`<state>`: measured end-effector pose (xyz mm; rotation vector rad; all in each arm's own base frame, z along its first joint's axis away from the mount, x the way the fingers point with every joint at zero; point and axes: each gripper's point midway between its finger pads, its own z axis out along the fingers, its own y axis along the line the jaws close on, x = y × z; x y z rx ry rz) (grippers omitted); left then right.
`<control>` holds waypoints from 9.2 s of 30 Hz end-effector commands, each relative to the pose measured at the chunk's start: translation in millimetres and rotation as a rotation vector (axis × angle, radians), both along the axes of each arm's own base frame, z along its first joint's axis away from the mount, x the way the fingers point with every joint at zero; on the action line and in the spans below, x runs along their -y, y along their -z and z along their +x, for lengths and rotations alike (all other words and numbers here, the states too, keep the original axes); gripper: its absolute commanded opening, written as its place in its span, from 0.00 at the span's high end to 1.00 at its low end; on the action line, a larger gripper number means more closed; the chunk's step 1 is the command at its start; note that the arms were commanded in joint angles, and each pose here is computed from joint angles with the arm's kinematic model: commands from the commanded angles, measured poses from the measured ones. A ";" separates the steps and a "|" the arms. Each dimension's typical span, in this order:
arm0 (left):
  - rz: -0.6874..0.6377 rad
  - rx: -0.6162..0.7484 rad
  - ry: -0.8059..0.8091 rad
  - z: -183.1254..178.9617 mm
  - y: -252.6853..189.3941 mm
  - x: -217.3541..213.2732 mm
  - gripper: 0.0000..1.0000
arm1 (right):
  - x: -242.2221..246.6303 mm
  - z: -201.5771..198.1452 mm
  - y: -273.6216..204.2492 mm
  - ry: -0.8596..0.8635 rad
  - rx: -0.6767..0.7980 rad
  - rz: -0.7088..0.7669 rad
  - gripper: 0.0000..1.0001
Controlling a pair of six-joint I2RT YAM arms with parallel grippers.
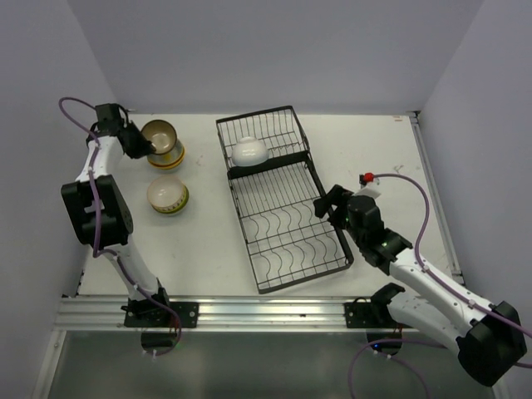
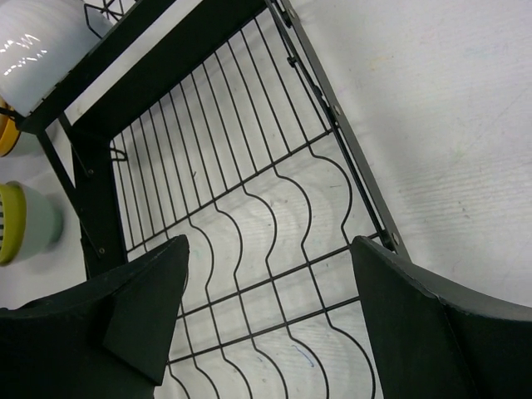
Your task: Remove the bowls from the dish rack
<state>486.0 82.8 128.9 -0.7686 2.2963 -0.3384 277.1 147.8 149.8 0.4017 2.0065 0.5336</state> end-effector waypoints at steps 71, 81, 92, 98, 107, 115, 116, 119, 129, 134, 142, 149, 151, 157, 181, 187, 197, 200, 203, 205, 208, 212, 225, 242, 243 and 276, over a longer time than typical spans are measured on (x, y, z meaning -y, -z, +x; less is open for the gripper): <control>-0.068 0.152 0.009 19.9 -48.8 -3.8 0.57 | 8.9 1.3 57.3 0.016 -0.100 0.022 0.16; -0.026 0.152 0.006 16.0 -55.5 -8.8 0.63 | 8.9 1.1 57.4 0.019 -0.103 0.031 0.16; 0.020 0.154 -0.019 7.2 -57.6 -19.2 0.87 | 6.9 0.8 52.2 0.012 -0.104 0.042 0.17; 0.003 0.135 -0.008 1.0 -39.2 -14.5 0.92 | 7.7 -1.1 50.4 0.013 -0.104 0.043 0.17; -0.016 0.092 -0.006 -5.2 -9.5 -10.8 0.92 | 9.6 -2.5 51.8 0.017 -0.110 0.037 0.17; -0.021 0.191 0.007 2.9 -47.8 -7.8 0.85 | 9.5 -2.9 52.9 0.016 -0.115 0.037 0.17; -0.026 0.218 0.019 4.9 -55.9 -5.5 0.83 | 9.3 -3.0 53.4 0.015 -0.116 0.036 0.17; -0.027 0.330 0.058 9.5 -87.9 1.7 0.76 | 7.5 -3.0 52.0 0.010 -0.117 0.045 0.17; -0.051 0.584 0.225 -29.3 -173.8 57.5 0.62 | -1.1 5.9 7.6 -0.044 -0.048 0.037 0.18; 0.057 0.729 0.335 -75.4 -205.3 105.0 0.48 | -11.0 20.2 -40.6 -0.074 0.049 0.063 0.18; 0.122 0.922 0.358 -148.2 -199.8 139.9 0.05 | -44.1 39.4 -82.0 -0.170 0.087 0.145 0.19; 0.184 0.926 0.298 -168.7 -170.6 136.7 0.00 | -100.2 60.9 -98.5 -0.284 0.092 0.347 0.21; 0.213 0.922 0.299 -173.8 -163.6 138.6 0.00 | -110.8 64.0 -99.8 -0.290 0.090 0.363 0.23; 0.331 0.873 0.269 -180.0 -163.7 130.3 0.00 | -148.8 85.0 -103.4 -0.297 0.087 0.435 0.23; 0.359 0.829 0.233 -187.3 -150.4 133.3 0.00 | -220.5 135.1 -69.6 -0.296 -0.037 0.579 0.23; 0.356 0.831 0.242 -188.1 -150.0 136.3 0.00 | -221.1 138.5 -66.3 -0.286 -0.036 0.582 0.23; 0.353 0.822 0.253 -188.3 -146.5 139.5 0.00 | -225.7 151.3 -56.9 -0.236 -0.048 0.645 0.24; 0.352 0.820 0.257 -188.0 -145.6 140.5 0.00 | -225.7 155.0 -63.1 -0.226 -0.023 0.673 0.26; 0.349 0.821 0.264 -188.1 -146.0 142.3 0.00 | -224.5 158.7 -69.7 -0.216 0.001 0.695 0.30; 0.348 0.820 0.266 -188.3 -145.6 142.7 0.00 | -225.6 158.4 -71.3 -0.217 0.006 0.713 0.33; 0.348 0.819 0.267 -188.1 -145.1 143.2 0.00 | -222.8 161.6 -74.3 -0.198 0.023 0.737 0.37; 0.346 0.815 0.273 -187.6 -143.8 144.4 0.00 | -224.1 163.5 -69.6 -0.191 0.018 0.754 0.40; 0.343 0.813 0.285 -187.8 -142.2 147.6 0.00 | -232.7 183.9 -57.3 -0.151 0.028 0.796 0.53; 0.339 0.807 0.303 -187.9 -140.0 152.8 0.00 | -238.5 216.9 -85.0 -0.126 0.093 0.853 0.87; 0.339 0.808 0.303 -187.8 -140.4 152.9 0.00 | -239.8 220.1 -80.3 -0.124 0.085 0.839 0.89; 0.367 0.847 0.419 -177.3 -145.9 171.7 0.00 | -253.6 198.8 -222.1 -0.327 0.244 0.824 1.00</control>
